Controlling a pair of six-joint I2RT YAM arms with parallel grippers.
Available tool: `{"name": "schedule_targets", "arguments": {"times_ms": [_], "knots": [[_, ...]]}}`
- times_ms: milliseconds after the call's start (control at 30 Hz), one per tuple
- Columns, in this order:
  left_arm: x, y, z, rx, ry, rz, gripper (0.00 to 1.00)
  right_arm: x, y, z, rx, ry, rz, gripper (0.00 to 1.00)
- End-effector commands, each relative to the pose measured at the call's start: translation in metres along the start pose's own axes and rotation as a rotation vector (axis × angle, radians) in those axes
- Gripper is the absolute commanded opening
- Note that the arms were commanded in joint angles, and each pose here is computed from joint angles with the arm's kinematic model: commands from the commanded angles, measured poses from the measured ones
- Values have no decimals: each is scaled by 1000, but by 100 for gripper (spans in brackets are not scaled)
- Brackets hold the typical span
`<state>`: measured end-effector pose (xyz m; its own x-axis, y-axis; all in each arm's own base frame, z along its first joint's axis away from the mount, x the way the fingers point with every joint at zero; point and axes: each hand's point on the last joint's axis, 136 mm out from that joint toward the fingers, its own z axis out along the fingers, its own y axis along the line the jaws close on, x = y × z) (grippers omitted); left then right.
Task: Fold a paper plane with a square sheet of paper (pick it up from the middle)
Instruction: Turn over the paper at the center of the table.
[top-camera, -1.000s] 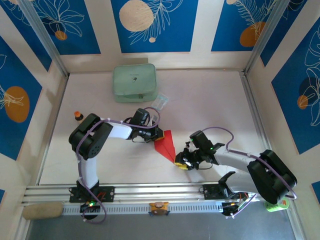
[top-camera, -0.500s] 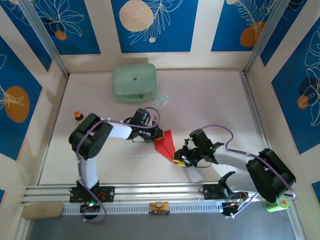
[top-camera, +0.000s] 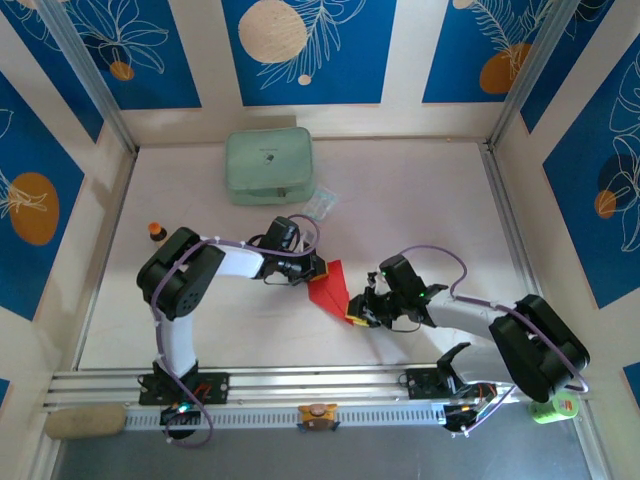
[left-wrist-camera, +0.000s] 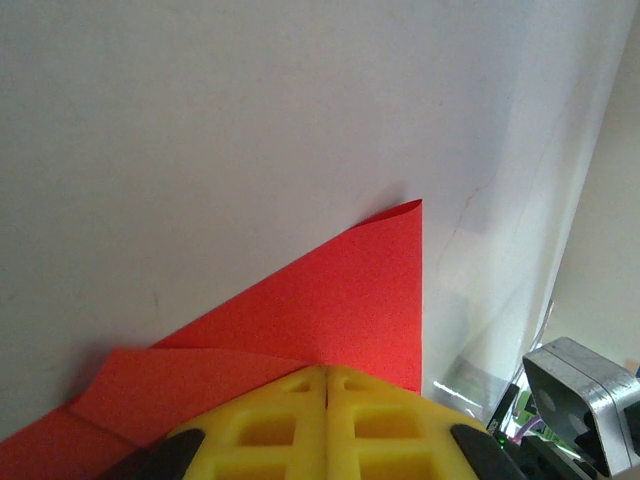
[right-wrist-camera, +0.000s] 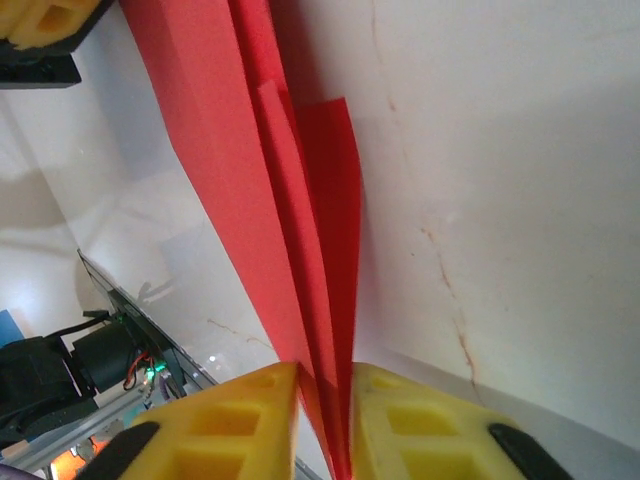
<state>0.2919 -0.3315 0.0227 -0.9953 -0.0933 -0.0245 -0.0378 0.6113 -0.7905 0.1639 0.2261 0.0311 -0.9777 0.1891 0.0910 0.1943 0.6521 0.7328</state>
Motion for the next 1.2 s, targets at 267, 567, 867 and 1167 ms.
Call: {"name": "schedule_targets", "arguments": {"times_ms": [267,567,867,1167], "knots": [[-7,-34,-44,0,-97,64,23,-4,15,-7,-39,-21,-125,6],[0,-50,-106,-84,-238,238,31,-20,46,-45,151,-143,-344,3],[7,-39,-153,-142,-404,289,36,-42,42,-87,557,-356,-382,2],[24,-34,-160,-130,-370,255,36,-28,56,-101,685,-384,-172,1]]}}
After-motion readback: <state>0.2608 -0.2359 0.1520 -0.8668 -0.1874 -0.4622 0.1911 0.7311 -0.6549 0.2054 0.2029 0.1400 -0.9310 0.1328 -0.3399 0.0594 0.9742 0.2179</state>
